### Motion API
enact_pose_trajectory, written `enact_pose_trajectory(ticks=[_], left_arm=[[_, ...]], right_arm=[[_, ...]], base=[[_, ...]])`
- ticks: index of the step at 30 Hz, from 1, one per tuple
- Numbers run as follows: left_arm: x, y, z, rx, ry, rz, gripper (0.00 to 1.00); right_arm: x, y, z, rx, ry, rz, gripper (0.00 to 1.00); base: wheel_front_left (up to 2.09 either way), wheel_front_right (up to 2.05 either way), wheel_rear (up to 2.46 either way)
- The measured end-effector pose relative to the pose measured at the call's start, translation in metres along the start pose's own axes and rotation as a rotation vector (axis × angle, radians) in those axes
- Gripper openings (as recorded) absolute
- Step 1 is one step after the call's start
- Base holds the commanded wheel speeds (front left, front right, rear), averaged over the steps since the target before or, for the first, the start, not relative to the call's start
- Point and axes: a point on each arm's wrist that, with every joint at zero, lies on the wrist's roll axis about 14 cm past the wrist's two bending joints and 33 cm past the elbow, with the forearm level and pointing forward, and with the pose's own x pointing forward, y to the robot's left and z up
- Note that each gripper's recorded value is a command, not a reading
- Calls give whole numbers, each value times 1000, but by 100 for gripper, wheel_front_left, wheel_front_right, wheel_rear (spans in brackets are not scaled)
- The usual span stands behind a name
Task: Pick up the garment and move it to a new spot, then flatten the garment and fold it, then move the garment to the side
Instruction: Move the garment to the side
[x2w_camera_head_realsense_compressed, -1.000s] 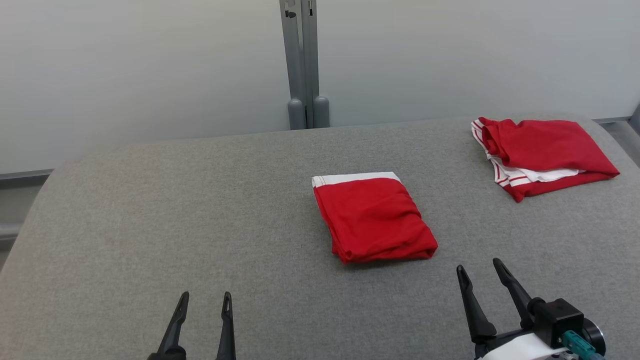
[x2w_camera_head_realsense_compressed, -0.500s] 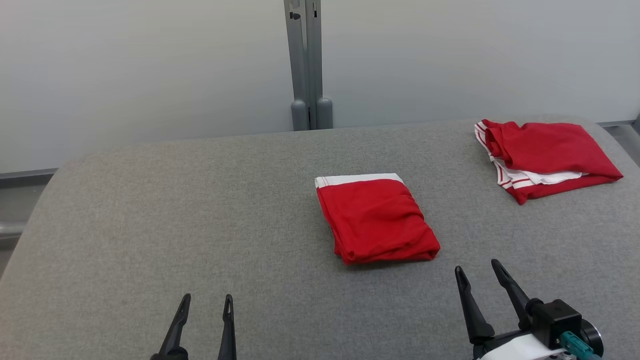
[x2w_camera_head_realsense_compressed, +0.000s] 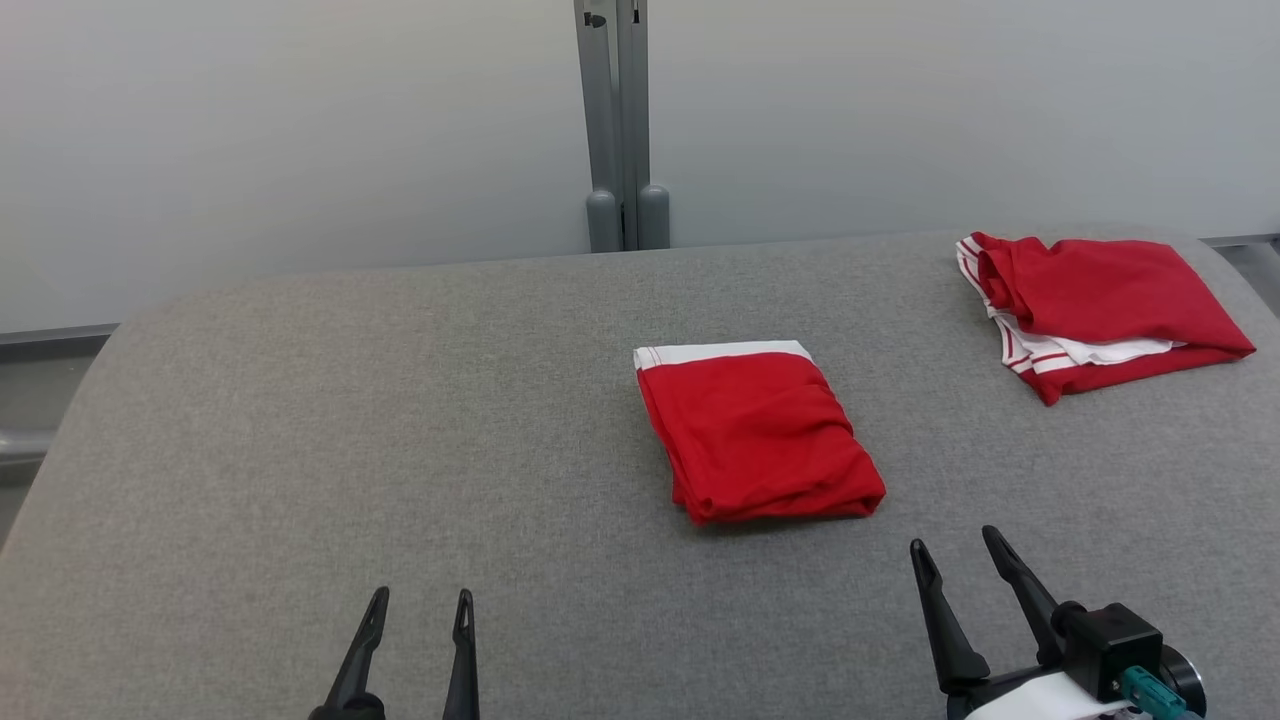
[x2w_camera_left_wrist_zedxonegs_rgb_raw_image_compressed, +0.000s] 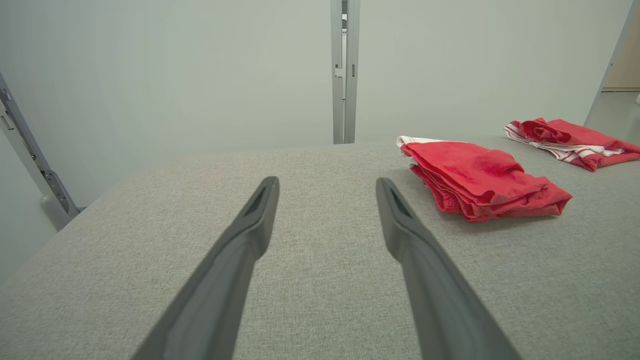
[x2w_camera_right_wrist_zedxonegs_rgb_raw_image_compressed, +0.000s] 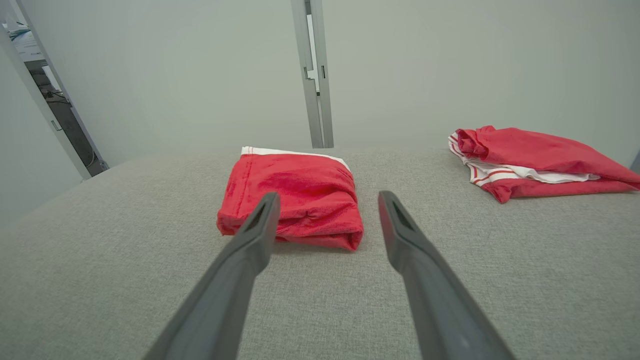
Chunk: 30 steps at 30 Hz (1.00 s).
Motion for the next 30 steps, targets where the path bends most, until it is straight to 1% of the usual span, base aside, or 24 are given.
enact_pose_trajectory(ticks=[5,8,12,16,20,24,27,30], left_arm=[[0,-2,-2,7,7,-6,100],[2,-3,-3,9,10,-10,100],[7,-5,-6,7,22,-17,100],[14,-10,-10,7,35,-39,100],[27,-14,-10,3,34,-59,100],[38,-15,-14,-7,45,-67,100],[44,-14,-17,-16,54,-62,100],[49,-11,-21,-20,66,-50,100]], right_arm=[[2,0,-3,11,11,4,100],[6,4,-6,27,22,25,100],[23,6,0,58,6,60,100],[44,-7,-4,118,30,67,100],[70,-24,-21,201,112,67,100],[100,-40,-37,299,246,60,100],[114,-45,-51,389,363,59,100],[128,-48,-61,477,444,57,100]], base=[[0,0,0],[0,0,0],[0,0,0],[0,0,0],[0,0,0],[0,0,0],[0,0,0],[0,0,0]])
